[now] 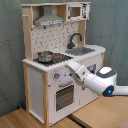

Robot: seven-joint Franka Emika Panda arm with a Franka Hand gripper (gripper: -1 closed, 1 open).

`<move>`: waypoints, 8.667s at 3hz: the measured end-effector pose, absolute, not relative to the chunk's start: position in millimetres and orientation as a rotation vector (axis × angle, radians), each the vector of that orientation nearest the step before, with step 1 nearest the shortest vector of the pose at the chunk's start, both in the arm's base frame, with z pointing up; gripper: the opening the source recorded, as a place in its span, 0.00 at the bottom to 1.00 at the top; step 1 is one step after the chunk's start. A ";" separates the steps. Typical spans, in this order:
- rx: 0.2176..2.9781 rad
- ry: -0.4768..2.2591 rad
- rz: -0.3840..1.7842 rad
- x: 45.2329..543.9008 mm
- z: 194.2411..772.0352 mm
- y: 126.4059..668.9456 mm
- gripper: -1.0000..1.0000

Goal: Play with the kitchen

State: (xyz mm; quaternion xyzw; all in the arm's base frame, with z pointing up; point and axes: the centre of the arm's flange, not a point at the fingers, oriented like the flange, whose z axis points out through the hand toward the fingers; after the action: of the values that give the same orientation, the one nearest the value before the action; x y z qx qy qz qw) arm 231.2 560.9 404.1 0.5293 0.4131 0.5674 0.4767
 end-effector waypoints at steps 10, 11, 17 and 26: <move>1.539 1.135 0.774 287.9 608.1 407.0 1.00; 1.551 1.217 0.708 312.0 614.3 396.6 1.00; 1.511 1.766 0.529 410.7 624.6 402.4 1.00; 1.379 2.315 0.236 472.6 600.6 391.9 1.00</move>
State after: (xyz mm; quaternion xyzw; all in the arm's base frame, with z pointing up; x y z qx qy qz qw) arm 472.6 391.9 600.6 0.4976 0.8355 0.0851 0.2169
